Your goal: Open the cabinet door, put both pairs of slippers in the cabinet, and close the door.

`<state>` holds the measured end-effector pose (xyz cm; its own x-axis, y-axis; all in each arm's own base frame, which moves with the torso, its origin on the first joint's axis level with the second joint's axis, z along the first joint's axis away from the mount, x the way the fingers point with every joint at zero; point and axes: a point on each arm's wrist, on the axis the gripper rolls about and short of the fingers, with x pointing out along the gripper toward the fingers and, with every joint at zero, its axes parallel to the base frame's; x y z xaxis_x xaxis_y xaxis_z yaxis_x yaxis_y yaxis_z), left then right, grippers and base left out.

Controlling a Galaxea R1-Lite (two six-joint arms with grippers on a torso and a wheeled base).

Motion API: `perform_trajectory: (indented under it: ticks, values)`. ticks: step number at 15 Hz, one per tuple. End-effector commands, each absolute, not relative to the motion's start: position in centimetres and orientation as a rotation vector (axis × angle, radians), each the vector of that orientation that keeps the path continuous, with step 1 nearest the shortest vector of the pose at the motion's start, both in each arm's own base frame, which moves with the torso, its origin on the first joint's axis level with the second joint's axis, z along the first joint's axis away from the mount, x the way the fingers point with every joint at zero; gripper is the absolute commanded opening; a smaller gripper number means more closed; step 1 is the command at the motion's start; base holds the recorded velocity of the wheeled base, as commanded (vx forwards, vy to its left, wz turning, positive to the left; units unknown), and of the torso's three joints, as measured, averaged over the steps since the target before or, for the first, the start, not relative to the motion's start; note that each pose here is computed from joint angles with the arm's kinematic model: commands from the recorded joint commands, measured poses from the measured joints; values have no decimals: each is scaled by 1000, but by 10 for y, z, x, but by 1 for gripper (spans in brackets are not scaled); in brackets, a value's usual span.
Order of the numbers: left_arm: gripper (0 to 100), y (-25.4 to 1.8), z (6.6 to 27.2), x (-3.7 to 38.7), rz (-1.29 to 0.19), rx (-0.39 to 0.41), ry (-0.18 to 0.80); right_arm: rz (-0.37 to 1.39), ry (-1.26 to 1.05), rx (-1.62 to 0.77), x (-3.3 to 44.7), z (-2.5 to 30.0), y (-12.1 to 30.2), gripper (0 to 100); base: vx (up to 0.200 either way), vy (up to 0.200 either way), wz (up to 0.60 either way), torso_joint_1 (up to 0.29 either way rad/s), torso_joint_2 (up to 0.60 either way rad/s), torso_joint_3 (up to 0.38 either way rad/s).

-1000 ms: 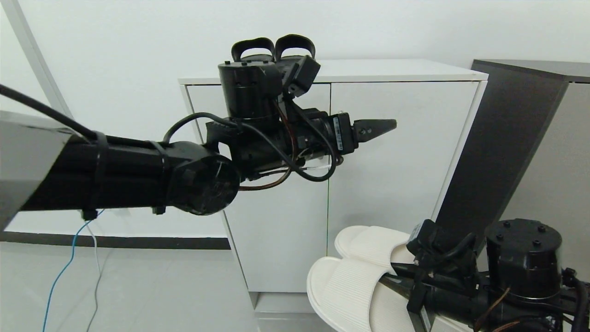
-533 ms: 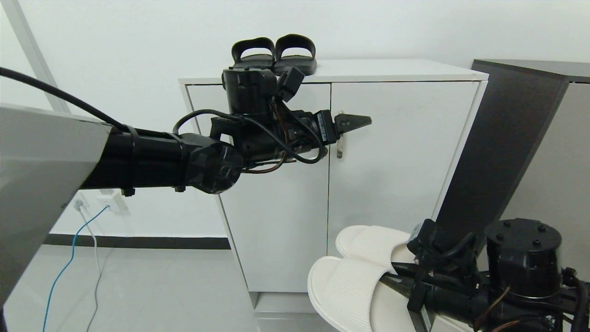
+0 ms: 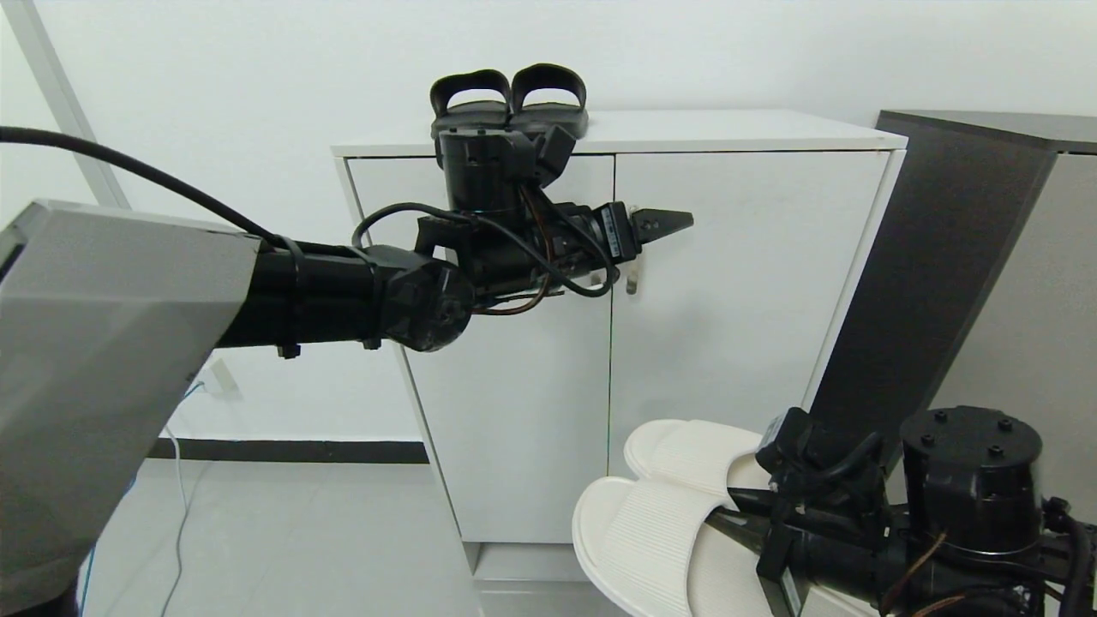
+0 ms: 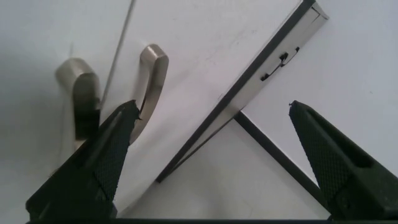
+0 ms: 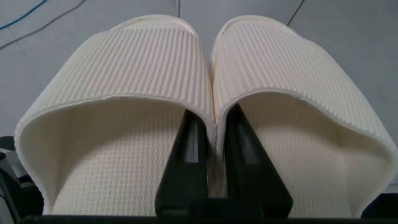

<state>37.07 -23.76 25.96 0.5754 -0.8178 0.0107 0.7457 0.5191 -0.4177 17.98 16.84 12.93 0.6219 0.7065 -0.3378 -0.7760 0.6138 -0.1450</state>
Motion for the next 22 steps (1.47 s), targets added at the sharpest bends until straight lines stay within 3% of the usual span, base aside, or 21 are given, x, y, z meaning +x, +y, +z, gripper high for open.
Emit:
perform_trajectory:
  ticks: [1, 4, 5, 12, 15, 22]
  values:
    - [100, -240, 257, 376, -941, -403, 198, 867, 261, -293, 180, 128, 169, 0, 0, 0, 0, 0, 0, 0]
    - [100, -243, 257, 379, -942, -403, 192, 866, 262, -291, 180, 128, 169, 0, 0, 0, 0, 0, 0, 0]
    - [0, -244, 256, 379, -943, -403, 194, 866, 263, -292, 180, 128, 169, 0, 0, 0, 0, 0, 0, 0]
    - [0, -240, 251, 373, -904, -403, 212, 984, 282, -281, 169, 124, 163, 0, 0, 0, 0, 0, 0, 0]
    - [0, -234, 247, 356, -917, -399, 219, 1001, 291, -281, 167, 122, 164, 0, 0, 0, 0, 0, 0, 0]
    - [0, -223, 261, 302, -976, -397, 208, 1056, 303, -278, 164, 119, 167, 0, 0, 0, 0, 0, 0, 0]
